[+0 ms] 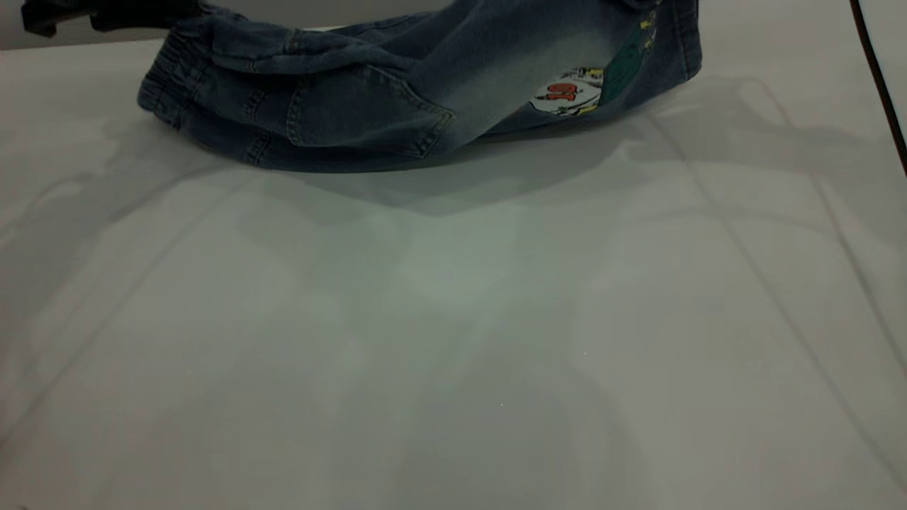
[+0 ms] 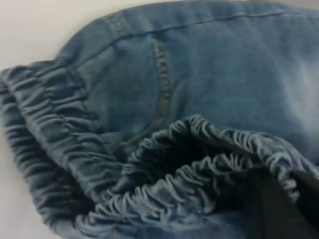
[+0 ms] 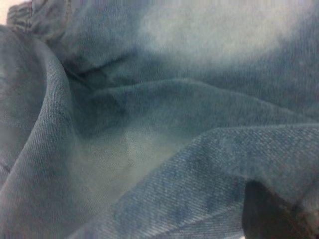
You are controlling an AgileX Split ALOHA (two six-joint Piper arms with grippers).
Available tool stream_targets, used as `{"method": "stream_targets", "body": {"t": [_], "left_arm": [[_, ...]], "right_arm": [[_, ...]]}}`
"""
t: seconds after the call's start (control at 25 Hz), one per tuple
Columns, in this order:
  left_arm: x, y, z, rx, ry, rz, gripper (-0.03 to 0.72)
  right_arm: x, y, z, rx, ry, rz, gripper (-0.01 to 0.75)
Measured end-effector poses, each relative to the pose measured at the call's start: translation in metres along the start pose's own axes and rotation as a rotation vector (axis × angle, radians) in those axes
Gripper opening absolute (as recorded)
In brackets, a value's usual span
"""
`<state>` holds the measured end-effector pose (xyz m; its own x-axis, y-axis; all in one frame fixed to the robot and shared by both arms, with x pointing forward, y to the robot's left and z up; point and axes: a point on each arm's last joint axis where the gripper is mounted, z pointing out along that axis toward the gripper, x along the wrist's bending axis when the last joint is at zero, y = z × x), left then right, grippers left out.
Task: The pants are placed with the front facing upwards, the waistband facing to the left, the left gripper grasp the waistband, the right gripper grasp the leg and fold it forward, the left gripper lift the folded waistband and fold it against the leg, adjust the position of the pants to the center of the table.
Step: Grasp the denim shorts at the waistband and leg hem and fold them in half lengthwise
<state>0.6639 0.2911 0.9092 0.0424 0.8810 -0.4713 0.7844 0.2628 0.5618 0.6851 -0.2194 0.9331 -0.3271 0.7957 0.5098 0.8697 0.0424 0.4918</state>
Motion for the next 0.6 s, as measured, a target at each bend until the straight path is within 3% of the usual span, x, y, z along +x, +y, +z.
{"method": "stream_targets", "body": {"t": [0.6], "left_arm": [[0.010, 0.007, 0.005, -0.054, 0.097, 0.000, 0.095]], "right_arm": [[-0.020, 0.022, 0.034, 0.004, 0.047, -0.030, 0.034]]}}
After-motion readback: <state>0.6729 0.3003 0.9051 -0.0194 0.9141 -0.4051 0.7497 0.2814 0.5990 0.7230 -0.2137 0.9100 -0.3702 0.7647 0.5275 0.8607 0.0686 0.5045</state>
